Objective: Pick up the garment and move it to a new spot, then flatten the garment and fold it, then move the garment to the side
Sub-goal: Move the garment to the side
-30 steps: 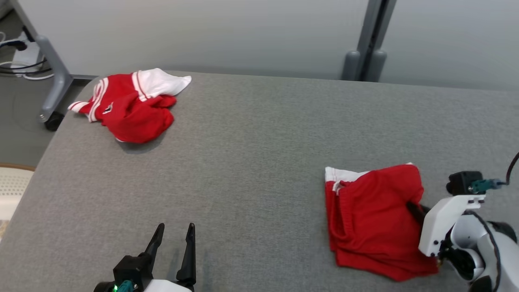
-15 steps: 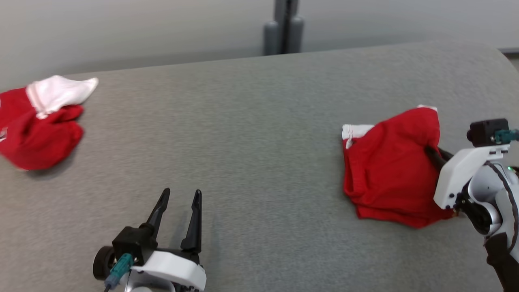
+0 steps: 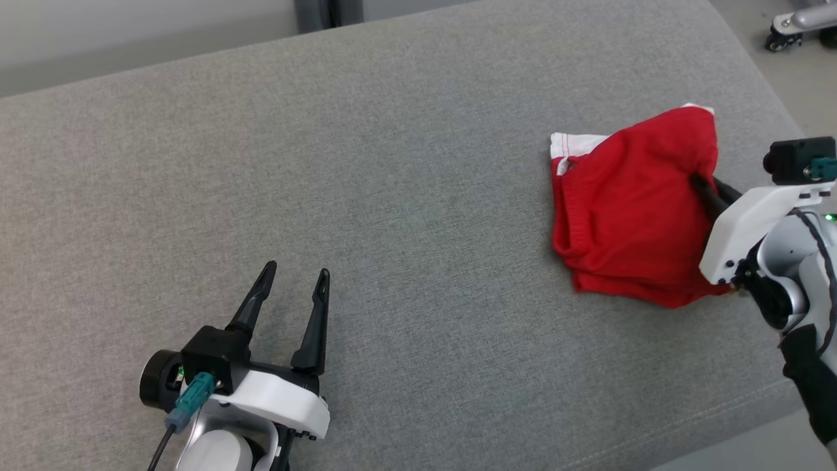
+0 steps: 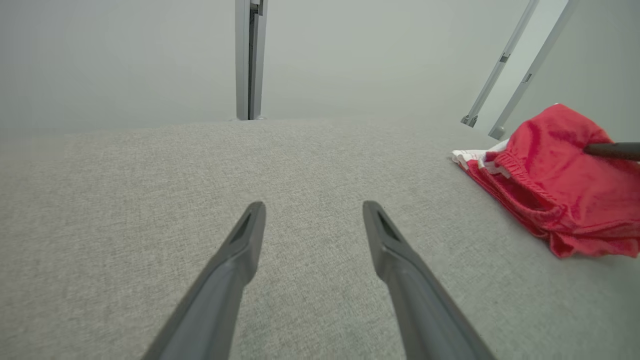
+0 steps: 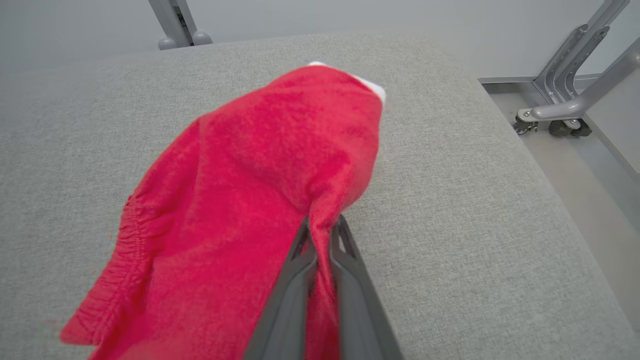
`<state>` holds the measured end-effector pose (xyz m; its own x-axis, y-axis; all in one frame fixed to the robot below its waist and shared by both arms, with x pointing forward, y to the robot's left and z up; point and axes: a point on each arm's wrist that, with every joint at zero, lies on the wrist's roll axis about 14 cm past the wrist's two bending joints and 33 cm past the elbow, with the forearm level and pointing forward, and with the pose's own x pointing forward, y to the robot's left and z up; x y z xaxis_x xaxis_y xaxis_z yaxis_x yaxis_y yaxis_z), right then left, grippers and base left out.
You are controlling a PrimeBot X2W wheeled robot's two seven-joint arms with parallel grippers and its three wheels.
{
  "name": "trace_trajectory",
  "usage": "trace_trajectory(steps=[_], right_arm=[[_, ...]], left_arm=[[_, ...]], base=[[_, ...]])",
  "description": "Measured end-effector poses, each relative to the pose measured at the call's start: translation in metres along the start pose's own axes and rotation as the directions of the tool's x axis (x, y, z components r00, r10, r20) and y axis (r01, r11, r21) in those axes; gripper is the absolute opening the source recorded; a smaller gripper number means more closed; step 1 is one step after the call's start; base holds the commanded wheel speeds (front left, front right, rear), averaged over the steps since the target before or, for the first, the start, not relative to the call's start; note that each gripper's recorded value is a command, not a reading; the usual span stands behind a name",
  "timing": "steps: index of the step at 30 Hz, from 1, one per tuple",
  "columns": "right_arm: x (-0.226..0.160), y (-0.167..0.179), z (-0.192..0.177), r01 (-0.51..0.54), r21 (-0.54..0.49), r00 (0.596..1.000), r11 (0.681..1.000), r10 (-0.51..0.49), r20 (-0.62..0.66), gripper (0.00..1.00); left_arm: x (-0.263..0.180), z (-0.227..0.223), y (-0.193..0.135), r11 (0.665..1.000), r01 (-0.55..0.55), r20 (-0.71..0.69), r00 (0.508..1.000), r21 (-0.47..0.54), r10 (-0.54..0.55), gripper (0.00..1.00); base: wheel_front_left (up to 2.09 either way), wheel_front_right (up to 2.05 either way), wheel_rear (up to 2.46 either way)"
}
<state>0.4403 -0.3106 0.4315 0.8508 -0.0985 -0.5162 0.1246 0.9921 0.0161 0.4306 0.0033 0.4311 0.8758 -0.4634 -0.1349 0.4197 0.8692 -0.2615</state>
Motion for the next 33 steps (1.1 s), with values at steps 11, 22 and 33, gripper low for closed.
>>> trace_trajectory(steps=[11,22,33], right_arm=[[0.027,-0.025,0.035,0.060,-0.102,0.997,0.993,-0.054,0.059,0.00],[0.060,-0.059,0.061,0.161,-0.181,0.986,0.970,-0.152,0.062,0.00],[0.077,-0.068,0.072,0.217,-0.288,0.975,0.933,-0.192,0.115,1.00]], left_arm=[[-0.013,0.013,0.034,0.995,-0.102,0.031,0.994,0.020,0.101,1.00],[-0.033,0.012,0.068,0.979,-0.200,0.022,0.980,0.032,0.200,1.00],[-0.041,0.006,0.078,0.972,-0.231,0.004,0.973,0.041,0.231,1.00]], base=[[0.00,0.00,0.00],[0.00,0.00,0.00],[0.00,0.00,0.00]])
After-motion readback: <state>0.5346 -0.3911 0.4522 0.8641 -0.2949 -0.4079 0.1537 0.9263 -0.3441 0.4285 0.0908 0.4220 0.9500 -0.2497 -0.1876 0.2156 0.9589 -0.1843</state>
